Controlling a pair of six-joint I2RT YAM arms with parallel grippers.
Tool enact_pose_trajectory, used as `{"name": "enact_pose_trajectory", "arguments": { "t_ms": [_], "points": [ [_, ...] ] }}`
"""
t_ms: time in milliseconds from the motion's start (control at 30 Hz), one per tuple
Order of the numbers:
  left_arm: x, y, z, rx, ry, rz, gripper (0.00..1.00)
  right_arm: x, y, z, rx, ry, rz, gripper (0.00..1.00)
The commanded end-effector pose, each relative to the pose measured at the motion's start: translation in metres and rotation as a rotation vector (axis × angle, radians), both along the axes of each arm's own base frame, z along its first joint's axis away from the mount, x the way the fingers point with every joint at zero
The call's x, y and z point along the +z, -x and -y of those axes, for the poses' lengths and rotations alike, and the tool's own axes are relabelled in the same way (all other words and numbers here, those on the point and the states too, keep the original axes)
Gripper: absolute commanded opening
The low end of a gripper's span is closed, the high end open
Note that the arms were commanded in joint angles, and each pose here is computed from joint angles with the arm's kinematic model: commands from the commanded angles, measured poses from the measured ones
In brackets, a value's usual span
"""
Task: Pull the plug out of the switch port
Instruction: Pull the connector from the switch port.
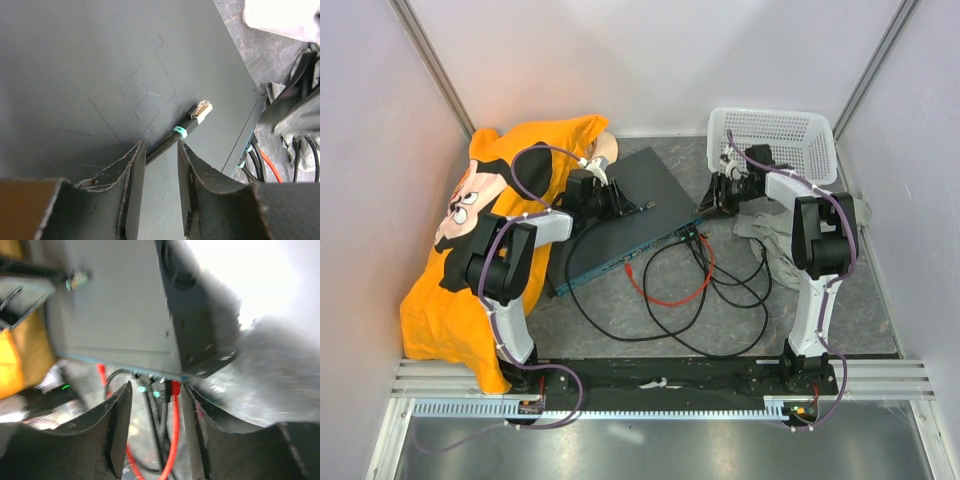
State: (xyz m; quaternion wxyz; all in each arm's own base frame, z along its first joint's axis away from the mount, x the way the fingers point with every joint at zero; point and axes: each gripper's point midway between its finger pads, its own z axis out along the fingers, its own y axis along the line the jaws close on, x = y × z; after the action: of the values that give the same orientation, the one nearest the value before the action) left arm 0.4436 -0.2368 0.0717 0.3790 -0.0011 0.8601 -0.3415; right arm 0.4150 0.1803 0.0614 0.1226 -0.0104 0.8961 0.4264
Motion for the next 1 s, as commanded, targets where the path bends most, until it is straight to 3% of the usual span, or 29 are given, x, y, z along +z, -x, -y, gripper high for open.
{"name": "enact_pose_trajectory", "arguments": {
  "t_ms": [0,67,167,333,500,733,967],
  "points": [
    [-0.014,0.017,-0.007,-0.004,-0.025,-0.049,0.4,0.034,-0.037,0.043,-0.022,0.251,0.211,0.53],
    [-0.013,0.016,-0.007,-0.005,-0.022,-0.042,0.4,0.037,-0.052,0.086,-0.087,0.401,0.238,0.54],
    [-0.012,0.016,-0.006,-0.015,-0.022,-0.03,0.4,0.042,-0.057,0.123,-0.157,0.47,0.242,0.55],
    [-0.007,0.011,-0.006,-0.013,-0.028,0.004,0.4,0.059,-0.025,0.077,0.02,0.359,0.322,0.53],
    [-0.006,0.009,-0.004,-0.02,-0.022,0.014,0.4,0.029,0.034,0.014,0.134,0.193,0.183,0.5],
    [-0.006,0.009,-0.008,-0.017,-0.04,0.02,0.4,-0.004,0.03,-0.015,0.159,0.166,0.124,0.49],
    [-0.011,0.016,-0.01,-0.016,-0.052,0.007,0.4,-0.008,0.011,-0.019,0.134,0.173,0.12,0.47]
  ]
}}
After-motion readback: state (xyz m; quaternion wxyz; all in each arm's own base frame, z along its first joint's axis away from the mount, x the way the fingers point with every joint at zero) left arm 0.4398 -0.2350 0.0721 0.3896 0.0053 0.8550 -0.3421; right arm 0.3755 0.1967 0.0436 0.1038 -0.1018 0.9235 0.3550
